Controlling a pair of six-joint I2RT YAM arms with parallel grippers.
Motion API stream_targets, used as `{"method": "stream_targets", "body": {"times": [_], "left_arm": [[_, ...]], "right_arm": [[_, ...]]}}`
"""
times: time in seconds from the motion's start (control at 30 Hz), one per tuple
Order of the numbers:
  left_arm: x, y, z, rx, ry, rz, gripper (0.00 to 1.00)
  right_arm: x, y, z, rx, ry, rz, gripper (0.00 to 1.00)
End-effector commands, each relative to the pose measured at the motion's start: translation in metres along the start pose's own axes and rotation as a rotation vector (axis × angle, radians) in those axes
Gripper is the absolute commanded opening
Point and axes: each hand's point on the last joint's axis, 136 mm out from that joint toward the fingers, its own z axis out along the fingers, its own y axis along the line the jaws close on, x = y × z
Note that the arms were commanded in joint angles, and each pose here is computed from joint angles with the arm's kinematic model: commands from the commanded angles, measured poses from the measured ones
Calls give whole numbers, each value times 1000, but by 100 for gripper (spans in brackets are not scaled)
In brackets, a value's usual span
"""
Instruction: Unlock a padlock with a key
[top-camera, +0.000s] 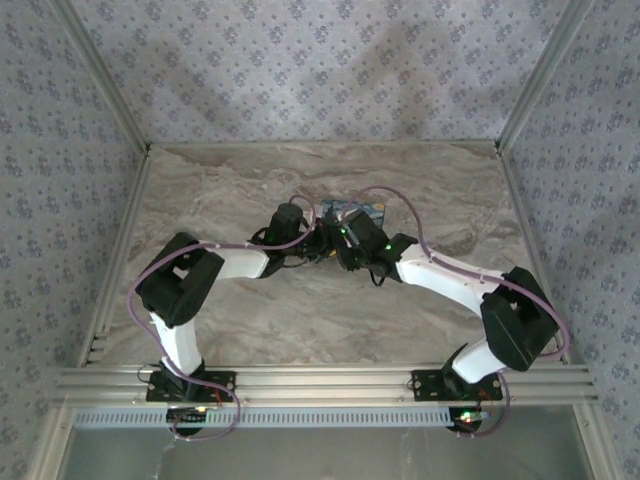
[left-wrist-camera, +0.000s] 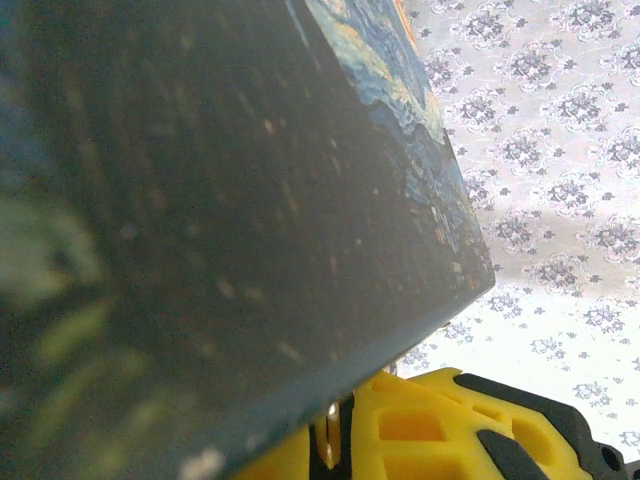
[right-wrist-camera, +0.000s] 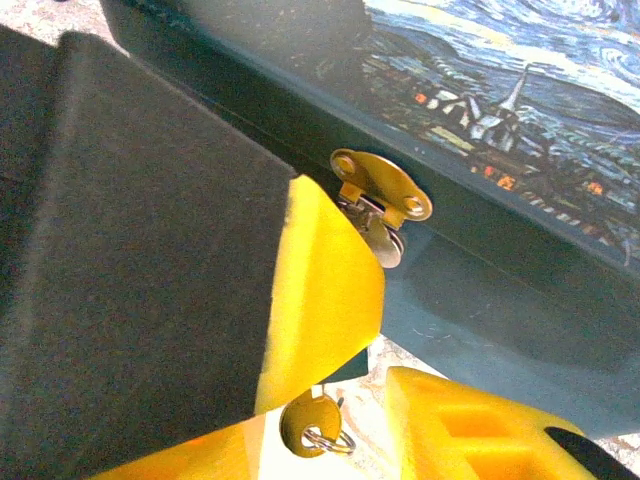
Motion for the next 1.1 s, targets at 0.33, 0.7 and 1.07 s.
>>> {"method": "stream_targets", "body": {"times": [0.33, 0.7, 1.07], "left_arm": [[-7, -43, -8, 105, -5, 67, 0], [-5, -30, -8, 76, -6, 58, 0], [-2, -7, -8, 26, -12, 51, 1]], "right_arm": [[-10, 5, 3, 7, -1, -40, 1], [-4, 6, 3, -9, 1, -4, 28], [15, 5, -29, -85, -34, 94, 34]]}}
